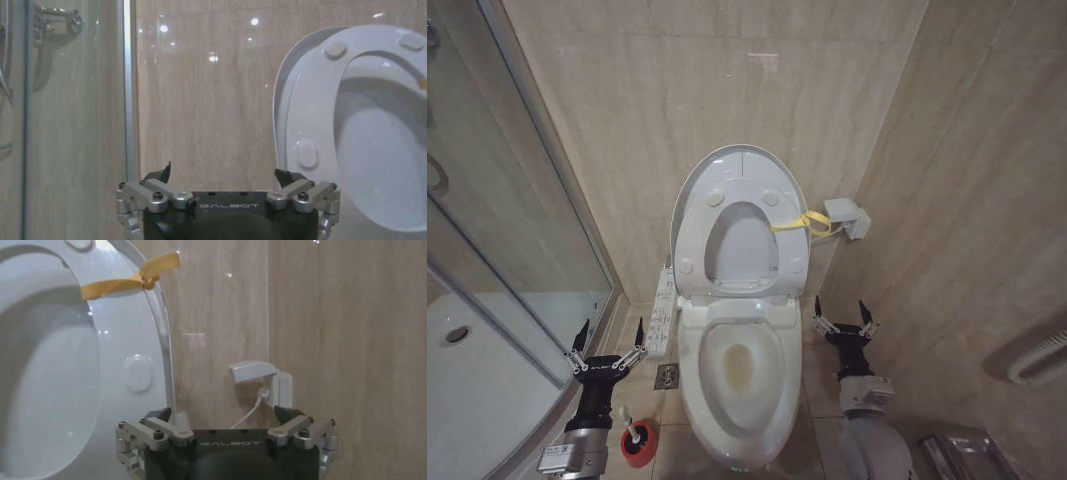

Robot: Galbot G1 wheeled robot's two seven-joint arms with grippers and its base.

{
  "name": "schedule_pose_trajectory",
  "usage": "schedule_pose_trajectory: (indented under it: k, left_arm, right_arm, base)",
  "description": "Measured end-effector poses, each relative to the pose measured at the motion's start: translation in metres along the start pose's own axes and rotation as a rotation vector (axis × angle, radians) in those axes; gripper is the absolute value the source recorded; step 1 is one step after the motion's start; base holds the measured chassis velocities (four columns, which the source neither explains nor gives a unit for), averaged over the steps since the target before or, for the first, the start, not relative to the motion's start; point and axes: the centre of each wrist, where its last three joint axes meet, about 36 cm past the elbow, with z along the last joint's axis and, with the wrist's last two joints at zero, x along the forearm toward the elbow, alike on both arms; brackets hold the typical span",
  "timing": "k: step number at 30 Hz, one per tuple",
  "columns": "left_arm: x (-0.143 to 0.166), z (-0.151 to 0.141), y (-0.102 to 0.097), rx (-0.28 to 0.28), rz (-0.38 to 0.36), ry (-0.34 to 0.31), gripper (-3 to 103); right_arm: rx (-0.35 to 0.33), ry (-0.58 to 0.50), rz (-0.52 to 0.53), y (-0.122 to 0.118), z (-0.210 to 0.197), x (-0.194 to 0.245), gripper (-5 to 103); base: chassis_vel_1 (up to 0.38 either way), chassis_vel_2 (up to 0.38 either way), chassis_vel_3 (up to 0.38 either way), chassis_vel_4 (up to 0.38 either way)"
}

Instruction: Open the toilet lid, clean the toilet bowl with a toilet brush, close the toilet lid, and flush.

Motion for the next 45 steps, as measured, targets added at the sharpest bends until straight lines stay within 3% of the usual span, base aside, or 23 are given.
schedule_pose_trajectory:
  k: [28, 32, 35, 38, 41, 44, 45]
  left_arm:
    - [0.000, 0.000, 0.000, 0.000, 0.000, 0.000, 100]
    - [0.000, 0.000, 0.000, 0.000, 0.000, 0.000, 100]
    - [0.000, 0.000, 0.000, 0.000, 0.000, 0.000, 100]
    - [0.000, 0.000, 0.000, 0.000, 0.000, 0.000, 100]
    - [0.000, 0.000, 0.000, 0.000, 0.000, 0.000, 100]
    - [0.000, 0.000, 0.000, 0.000, 0.000, 0.000, 100]
    - [0.000, 0.000, 0.000, 0.000, 0.000, 0.000, 100]
  right_arm:
    - [0.000, -0.001, 0.001, 0.000, 0.000, 0.000, 100]
    - [0.041, -0.009, 0.045, -0.025, 0.013, 0.014, 100]
    - [0.120, -0.028, 0.114, -0.070, 0.032, 0.040, 100]
    - [0.105, -0.052, 0.091, -0.077, 0.032, 0.040, 100]
    - [0.073, -0.036, 0.064, -0.071, 0.028, 0.046, 100]
    - [0.019, 0.000, 0.000, -0.040, 0.026, 0.065, 100]
    - [0.019, 0.000, 0.000, -0.040, 0.026, 0.065, 100]
  base:
    - [-0.017, 0.022, 0.018, -0.019]
    - [0.000, 0.000, 0.000, 0.000]
    - [0.000, 0.000, 0.000, 0.000]
    - [0.000, 0.000, 0.000, 0.000]
    - [0.000, 0.000, 0.000, 0.000]
    - [0.000, 0.000, 0.000, 0.000]
    - [0.000, 0.000, 0.000, 0.000]
